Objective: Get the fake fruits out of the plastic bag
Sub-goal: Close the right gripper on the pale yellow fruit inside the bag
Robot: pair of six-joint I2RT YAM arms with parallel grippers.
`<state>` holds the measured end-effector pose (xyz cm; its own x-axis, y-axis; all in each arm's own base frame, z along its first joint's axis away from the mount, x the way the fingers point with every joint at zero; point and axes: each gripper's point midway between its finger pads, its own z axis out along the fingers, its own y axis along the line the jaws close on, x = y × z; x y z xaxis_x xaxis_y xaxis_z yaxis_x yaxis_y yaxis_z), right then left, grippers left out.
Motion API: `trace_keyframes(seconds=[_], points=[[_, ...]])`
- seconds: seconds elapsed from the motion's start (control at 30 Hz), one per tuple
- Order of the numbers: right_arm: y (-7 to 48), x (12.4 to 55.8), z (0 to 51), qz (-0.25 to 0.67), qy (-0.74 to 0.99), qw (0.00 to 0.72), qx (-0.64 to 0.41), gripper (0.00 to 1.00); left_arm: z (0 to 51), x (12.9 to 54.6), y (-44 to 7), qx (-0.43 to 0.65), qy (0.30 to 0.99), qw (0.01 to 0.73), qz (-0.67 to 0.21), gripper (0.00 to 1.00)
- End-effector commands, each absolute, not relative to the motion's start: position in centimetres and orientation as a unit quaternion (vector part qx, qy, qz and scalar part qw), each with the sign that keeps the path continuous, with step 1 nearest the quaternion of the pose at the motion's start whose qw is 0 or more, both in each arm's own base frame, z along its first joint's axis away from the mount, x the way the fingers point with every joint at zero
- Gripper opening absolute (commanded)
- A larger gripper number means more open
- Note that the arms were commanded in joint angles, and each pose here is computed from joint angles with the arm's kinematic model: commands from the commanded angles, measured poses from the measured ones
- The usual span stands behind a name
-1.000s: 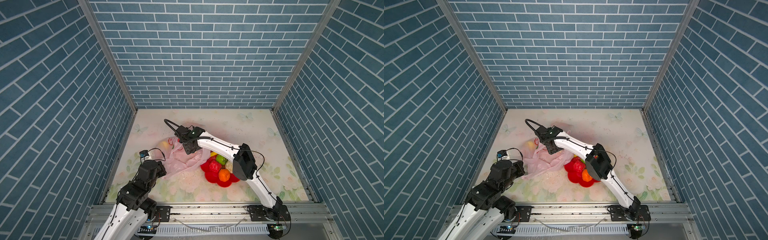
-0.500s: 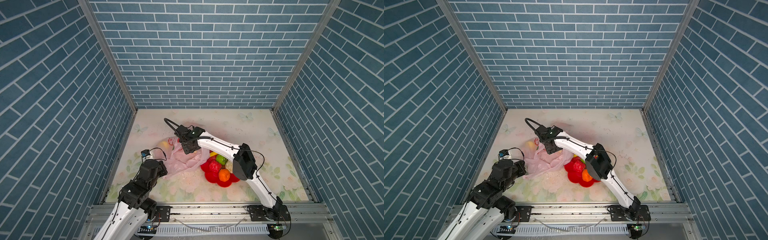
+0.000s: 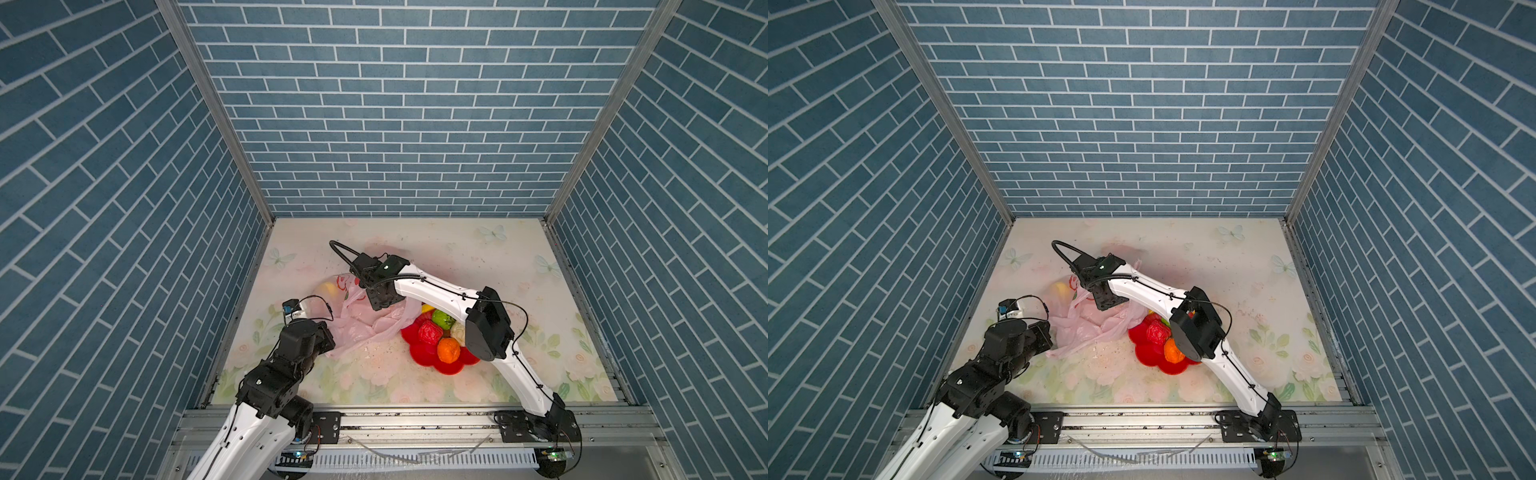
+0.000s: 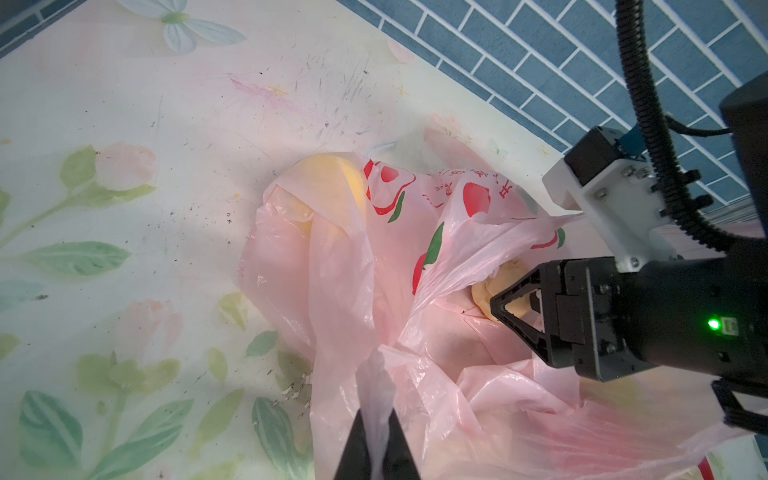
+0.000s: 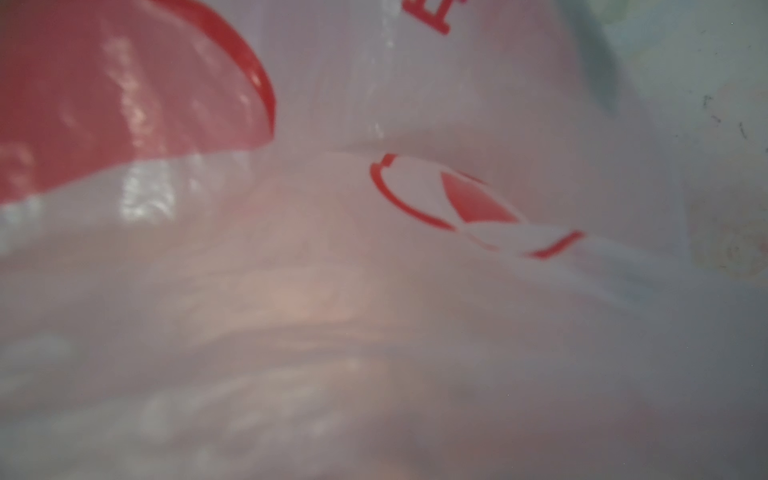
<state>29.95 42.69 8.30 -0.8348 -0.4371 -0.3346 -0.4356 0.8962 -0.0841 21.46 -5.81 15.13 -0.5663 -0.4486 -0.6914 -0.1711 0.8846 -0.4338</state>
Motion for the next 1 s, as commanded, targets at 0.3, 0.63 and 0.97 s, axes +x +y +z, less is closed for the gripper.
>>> trace_keyframes(seconds=[0.3,0.63,0.97], points=[[40.2,30.4,7.3,-0.061,0.964,0.178,-0.188,0.58,14.6,21.4,-5.8,-0.178,0.872,0.427,-0.161,0.09],[39.2,31.3,6.4,-0.069,0.970,0.179,-0.152,0.64,14.6,21.3,-5.8,-0.178,0.871,0.427,-0.164,0.09],[38.8,32.6,5.4,-0.061,0.974,0.185,-0.114,0.66,14.4,20.1,-5.5,-0.183,0.869,0.425,-0.175,0.09]])
